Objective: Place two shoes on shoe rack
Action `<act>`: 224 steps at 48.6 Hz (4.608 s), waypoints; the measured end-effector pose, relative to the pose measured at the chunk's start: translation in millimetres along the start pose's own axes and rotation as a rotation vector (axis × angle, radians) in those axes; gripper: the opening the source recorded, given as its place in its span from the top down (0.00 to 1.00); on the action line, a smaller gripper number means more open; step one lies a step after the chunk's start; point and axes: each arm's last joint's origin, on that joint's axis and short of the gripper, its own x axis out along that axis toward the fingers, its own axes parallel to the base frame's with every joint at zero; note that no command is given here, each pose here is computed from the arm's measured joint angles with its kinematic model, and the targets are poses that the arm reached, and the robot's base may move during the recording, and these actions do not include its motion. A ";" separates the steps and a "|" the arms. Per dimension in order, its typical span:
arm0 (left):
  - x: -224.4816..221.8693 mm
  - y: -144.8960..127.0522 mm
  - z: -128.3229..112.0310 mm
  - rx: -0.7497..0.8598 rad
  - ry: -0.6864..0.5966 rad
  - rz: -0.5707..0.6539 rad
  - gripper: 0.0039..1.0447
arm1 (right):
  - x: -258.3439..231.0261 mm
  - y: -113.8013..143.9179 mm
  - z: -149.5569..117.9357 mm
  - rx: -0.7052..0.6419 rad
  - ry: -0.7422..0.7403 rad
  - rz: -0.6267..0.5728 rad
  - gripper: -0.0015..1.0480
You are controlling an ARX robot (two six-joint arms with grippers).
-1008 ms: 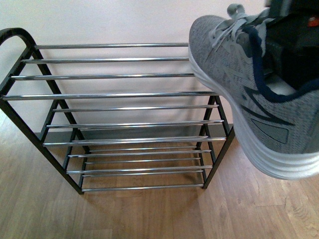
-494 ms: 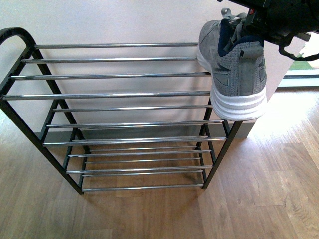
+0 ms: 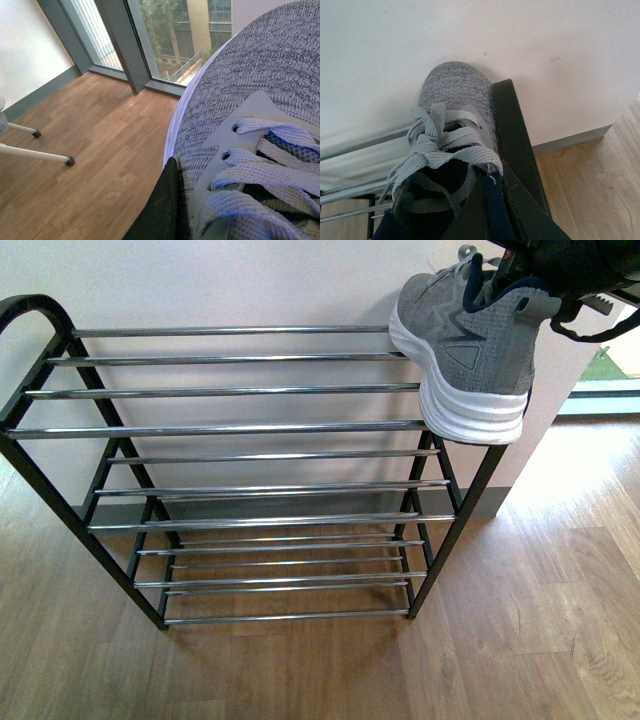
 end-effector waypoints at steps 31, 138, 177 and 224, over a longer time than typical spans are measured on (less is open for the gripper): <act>0.0 0.0 0.0 0.000 0.000 0.000 0.97 | -25.0 -22.9 12.0 0.264 0.128 0.160 0.43; 0.0 0.0 0.0 0.000 0.000 0.000 0.97 | -258.0 -102.1 -106.1 -0.349 -0.474 0.173 0.98; 0.0 0.0 0.0 0.000 0.000 0.000 0.97 | -278.0 -108.4 -117.5 -0.351 -0.455 0.170 0.98; 0.0 0.1 0.0 0.000 -0.001 0.001 0.97 | -284.4 -110.0 -120.2 -0.352 -0.476 0.176 0.10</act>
